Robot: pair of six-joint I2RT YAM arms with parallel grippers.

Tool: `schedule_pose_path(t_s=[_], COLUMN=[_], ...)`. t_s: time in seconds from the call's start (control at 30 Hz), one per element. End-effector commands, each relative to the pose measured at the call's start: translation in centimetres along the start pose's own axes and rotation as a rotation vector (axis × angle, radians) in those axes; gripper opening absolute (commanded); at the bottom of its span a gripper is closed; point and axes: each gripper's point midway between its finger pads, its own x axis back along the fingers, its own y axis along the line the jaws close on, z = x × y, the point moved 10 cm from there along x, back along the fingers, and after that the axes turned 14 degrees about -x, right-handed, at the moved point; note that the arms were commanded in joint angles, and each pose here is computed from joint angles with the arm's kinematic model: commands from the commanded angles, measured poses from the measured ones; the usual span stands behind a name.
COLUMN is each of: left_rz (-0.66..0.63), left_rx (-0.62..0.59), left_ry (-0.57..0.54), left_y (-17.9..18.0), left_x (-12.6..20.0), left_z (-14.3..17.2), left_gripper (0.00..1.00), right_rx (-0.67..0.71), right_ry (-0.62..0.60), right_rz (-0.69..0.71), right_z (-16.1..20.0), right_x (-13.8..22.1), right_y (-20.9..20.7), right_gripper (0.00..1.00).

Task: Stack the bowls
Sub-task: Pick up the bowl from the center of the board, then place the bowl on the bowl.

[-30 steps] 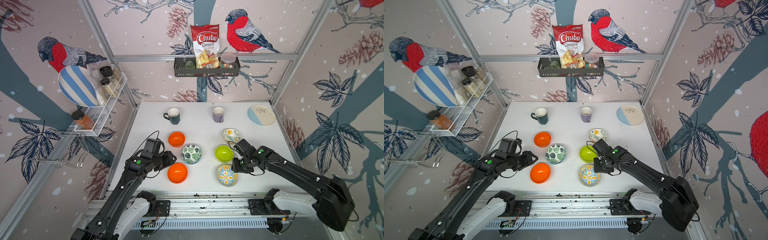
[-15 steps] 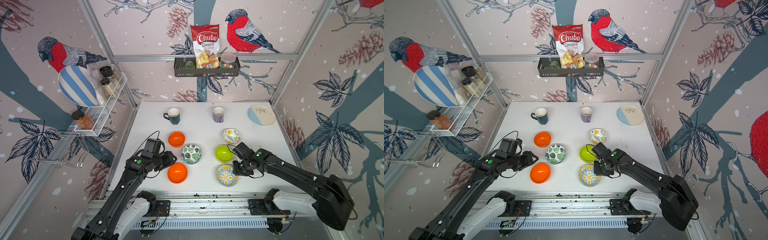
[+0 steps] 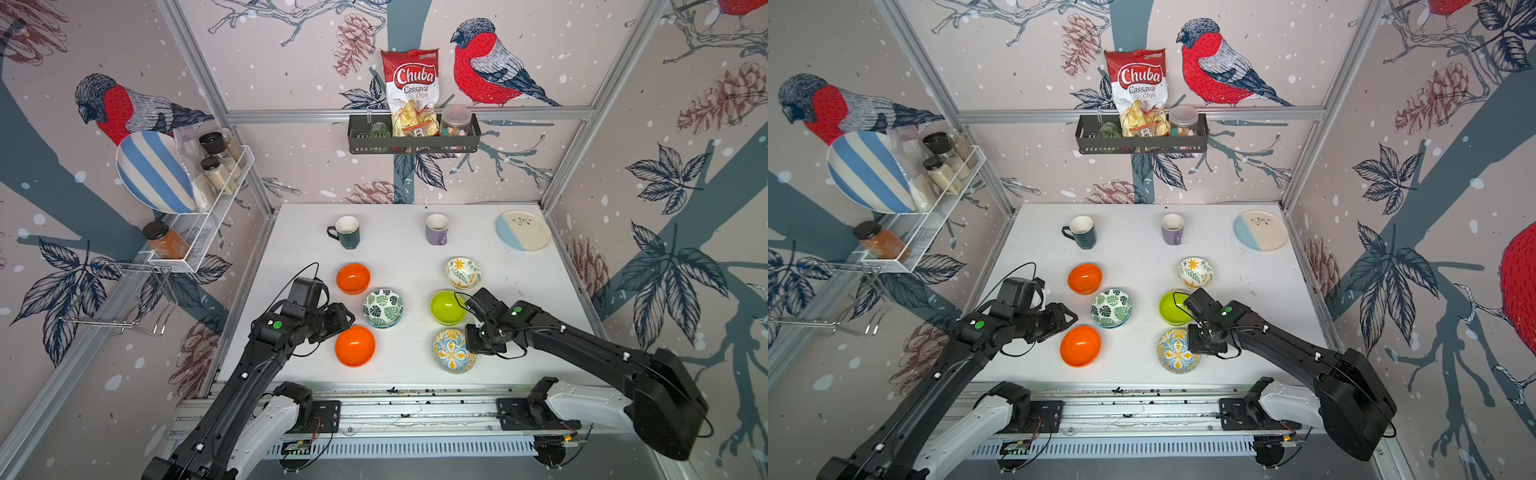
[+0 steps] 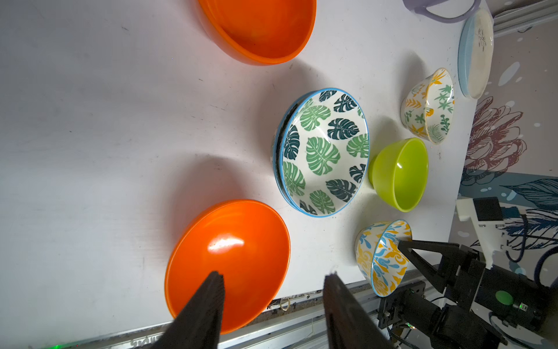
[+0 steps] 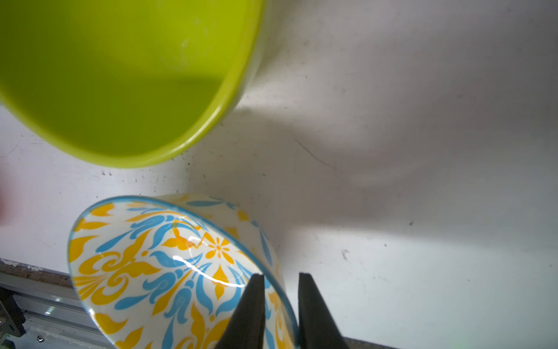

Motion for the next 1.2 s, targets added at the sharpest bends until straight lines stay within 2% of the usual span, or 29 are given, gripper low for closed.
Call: schedule_pose_path(t_s=[0.0,0.2,0.43,0.67,0.83,1.0,1.17], left_rz=[0.012,0.014,0.016,0.025,0.092,0.181,0.227], left_rx=[-0.016,-0.017,-0.018,-0.031,-0.067,-0.140,-0.231], left_ry=[-0.005,-0.003,-0.002,-0.003,0.001,0.020,0.037], left_y=[-0.1,-0.1,-0.2,-0.7,-2.0,-4.1,-6.6], left_x=[0.0,0.0,0.2,1.0,1.9,3.0,4.2], left_z=[-0.1,0.0,-0.1,-0.4,-1.6,-3.6,-4.9], left_gripper=[0.55,0.55,0.55,0.55,0.56,0.54,0.52], right_rx=[-0.002,0.003,0.011,0.048,0.058,0.086,0.113], right_ry=[0.004,0.014,0.038,0.051,0.052,0.059,0.084], right_rz=[-0.026,-0.054,-0.110,-0.203,-0.287,-0.333,-0.330], right_z=[0.1,0.3,0.7,0.7,0.0,-1.3,-2.7], right_x=[0.0,0.3,1.4,4.5,7.6,10.4,11.6], right_y=[0.2,0.3,0.7,2.0,3.9,6.4,9.0], right_gripper=[0.20,0.14,0.00,0.00,0.00,0.00,0.00])
